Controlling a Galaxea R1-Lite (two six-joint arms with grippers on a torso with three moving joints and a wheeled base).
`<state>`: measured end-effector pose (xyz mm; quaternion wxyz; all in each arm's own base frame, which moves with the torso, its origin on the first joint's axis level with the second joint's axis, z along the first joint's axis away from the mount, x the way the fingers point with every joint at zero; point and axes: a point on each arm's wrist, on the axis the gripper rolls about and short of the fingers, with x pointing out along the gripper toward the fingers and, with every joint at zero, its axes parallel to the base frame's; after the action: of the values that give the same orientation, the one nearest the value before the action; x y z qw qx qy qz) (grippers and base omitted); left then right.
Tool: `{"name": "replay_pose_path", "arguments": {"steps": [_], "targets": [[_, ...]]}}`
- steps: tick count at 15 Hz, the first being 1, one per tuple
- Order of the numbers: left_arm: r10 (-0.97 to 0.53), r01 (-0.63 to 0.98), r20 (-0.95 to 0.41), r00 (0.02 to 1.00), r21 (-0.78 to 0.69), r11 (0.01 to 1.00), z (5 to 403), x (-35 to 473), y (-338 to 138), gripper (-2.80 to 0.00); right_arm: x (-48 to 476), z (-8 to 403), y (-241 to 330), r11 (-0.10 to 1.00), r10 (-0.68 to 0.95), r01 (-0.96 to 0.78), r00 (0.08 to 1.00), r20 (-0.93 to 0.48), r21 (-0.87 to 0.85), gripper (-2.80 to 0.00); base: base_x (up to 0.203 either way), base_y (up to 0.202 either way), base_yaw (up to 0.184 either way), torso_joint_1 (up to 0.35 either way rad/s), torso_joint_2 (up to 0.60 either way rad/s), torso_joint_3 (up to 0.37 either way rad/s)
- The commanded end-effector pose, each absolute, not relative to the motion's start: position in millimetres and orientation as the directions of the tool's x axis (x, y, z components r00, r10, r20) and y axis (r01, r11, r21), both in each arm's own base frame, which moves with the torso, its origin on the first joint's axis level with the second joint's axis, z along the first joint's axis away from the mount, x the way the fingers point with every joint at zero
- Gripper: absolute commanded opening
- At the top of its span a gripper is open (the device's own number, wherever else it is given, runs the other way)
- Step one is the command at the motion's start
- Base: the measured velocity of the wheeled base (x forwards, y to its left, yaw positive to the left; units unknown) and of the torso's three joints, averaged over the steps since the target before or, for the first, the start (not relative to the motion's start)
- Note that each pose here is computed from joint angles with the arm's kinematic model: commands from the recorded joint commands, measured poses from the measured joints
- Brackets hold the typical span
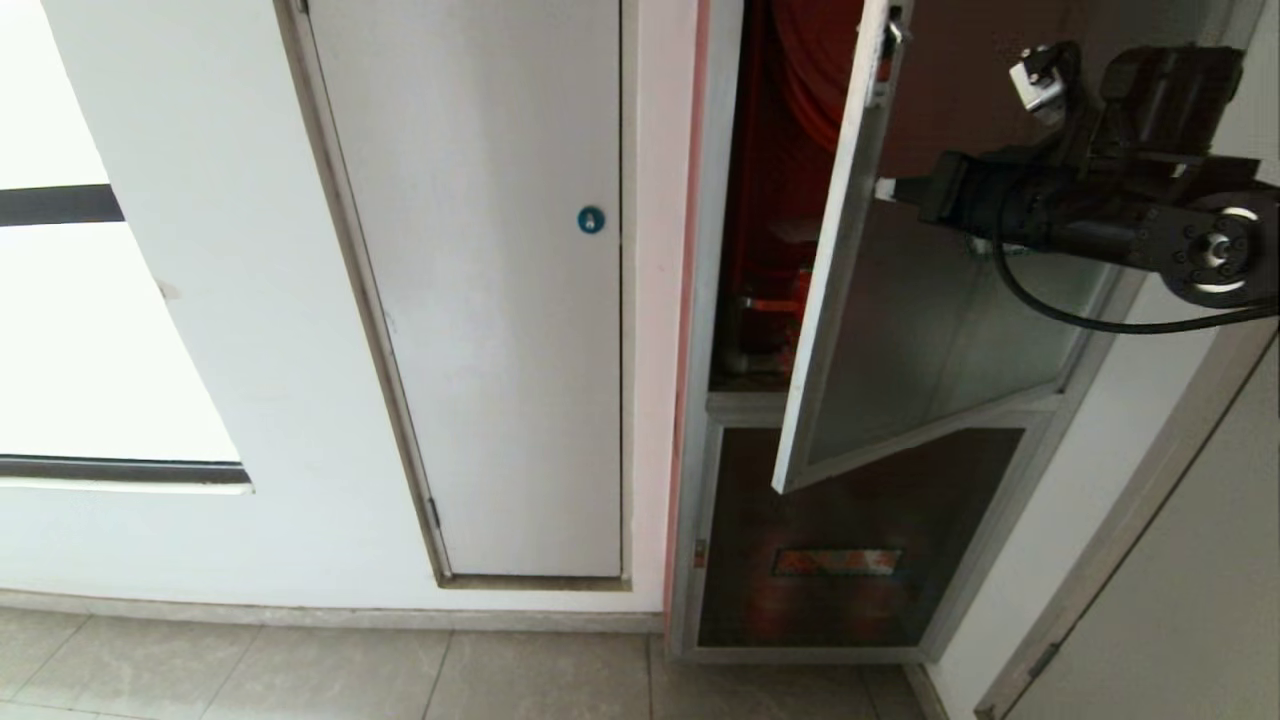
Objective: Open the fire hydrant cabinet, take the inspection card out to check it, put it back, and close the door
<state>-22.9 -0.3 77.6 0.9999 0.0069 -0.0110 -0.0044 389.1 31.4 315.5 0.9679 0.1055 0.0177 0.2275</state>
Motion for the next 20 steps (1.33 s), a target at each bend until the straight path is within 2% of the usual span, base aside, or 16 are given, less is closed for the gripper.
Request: {"name": "replay_pose_path", "arguments": {"steps": [1,7,13,16,20], "targets": [[-0.009,0.009,0.015,1.000,0.014,1.000,76,-22,0,-2.80,426,287,33,0.874,0.444,-0.427,0.895,-0.027,0.230,-2.80,0.000,0.000,0.000,0.000,0.00,0.000],[-0.008,0.007,0.015,1.000,0.014,1.000,76,-22,0,-2.80,473,259,36,0.874,0.445,-0.430,0.895,-0.017,0.225,-2.80,0.000,0.000,0.000,0.000,0.00,0.000],[-0.008,0.007,0.015,1.000,0.014,1.000,76,-22,0,-2.80,478,249,39,0.874,0.447,-0.427,0.894,-0.036,0.232,-2.80,0.000,0.000,0.000,0.000,0.00,0.000],[-0.008,0.007,0.015,1.000,0.014,1.000,76,-22,0,-2.80,464,263,37,0.875,0.443,-0.425,0.896,-0.031,0.232,-2.80,0.000,0.000,0.000,0.000,0.00,0.000],[-0.008,0.008,0.015,1.000,0.014,1.000,76,-22,0,-2.80,402,277,33,0.877,0.442,-0.412,0.893,-0.078,0.248,-2.80,0.000,0.000,0.000,0.000,0.00,0.000]]}}
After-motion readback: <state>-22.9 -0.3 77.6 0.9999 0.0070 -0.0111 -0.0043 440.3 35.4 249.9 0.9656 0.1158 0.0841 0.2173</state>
